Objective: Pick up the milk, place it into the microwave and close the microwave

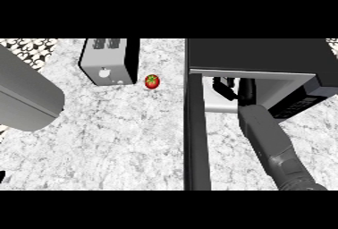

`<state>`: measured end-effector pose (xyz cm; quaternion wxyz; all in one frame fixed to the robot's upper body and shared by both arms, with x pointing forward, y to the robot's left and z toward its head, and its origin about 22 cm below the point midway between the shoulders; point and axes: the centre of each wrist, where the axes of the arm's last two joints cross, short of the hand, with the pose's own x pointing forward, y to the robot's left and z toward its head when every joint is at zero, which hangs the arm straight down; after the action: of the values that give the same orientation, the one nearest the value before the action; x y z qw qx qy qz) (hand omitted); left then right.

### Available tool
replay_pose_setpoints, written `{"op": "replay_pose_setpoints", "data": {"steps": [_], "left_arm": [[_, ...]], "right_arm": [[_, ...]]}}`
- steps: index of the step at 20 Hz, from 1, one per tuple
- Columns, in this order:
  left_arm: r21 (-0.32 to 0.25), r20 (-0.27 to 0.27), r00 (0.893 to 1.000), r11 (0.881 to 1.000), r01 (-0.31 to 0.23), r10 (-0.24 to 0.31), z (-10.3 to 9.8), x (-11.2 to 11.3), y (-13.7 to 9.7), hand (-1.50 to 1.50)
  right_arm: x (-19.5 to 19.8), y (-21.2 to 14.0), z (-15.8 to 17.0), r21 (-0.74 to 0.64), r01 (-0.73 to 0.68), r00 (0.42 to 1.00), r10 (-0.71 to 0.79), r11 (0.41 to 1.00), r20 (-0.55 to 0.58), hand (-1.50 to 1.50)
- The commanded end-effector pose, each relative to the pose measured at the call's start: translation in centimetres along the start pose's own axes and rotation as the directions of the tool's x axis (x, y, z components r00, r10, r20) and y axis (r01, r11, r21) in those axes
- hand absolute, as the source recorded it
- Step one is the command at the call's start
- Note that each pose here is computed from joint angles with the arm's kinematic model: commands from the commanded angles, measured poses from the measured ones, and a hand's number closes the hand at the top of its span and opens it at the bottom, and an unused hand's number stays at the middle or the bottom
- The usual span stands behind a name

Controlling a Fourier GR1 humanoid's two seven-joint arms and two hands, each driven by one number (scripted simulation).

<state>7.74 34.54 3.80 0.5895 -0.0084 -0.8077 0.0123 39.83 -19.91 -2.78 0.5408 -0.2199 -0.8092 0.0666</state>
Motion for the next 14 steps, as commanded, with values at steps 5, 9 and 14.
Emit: {"op": "replay_pose_setpoints", "data": {"steps": [5, 9, 14], "left_arm": [[-0.028, -0.022, 1.000, 1.000, 0.001, -0.002, 0.1, -0.9, 0.9, -1.50], [-0.033, 0.005, 1.000, 0.999, -0.008, 0.008, -0.9, -1.8, -0.2, -1.50], [-0.050, 0.009, 1.000, 0.999, 0.011, -0.010, -1.2, -0.5, 0.8, -1.50]], "right_arm": [[1.6, 0.6, -2.5, -0.074, -0.275, 0.959, 0.280, 0.958, 0.054, 1.50], [0.1, -1.2, -1.9, -0.136, -0.312, 0.949, 0.315, 0.940, -0.004, 1.50], [-0.6, -3.3, -2.5, -0.185, -0.307, 0.952, 0.302, 0.934, -0.054, 1.50]]}}
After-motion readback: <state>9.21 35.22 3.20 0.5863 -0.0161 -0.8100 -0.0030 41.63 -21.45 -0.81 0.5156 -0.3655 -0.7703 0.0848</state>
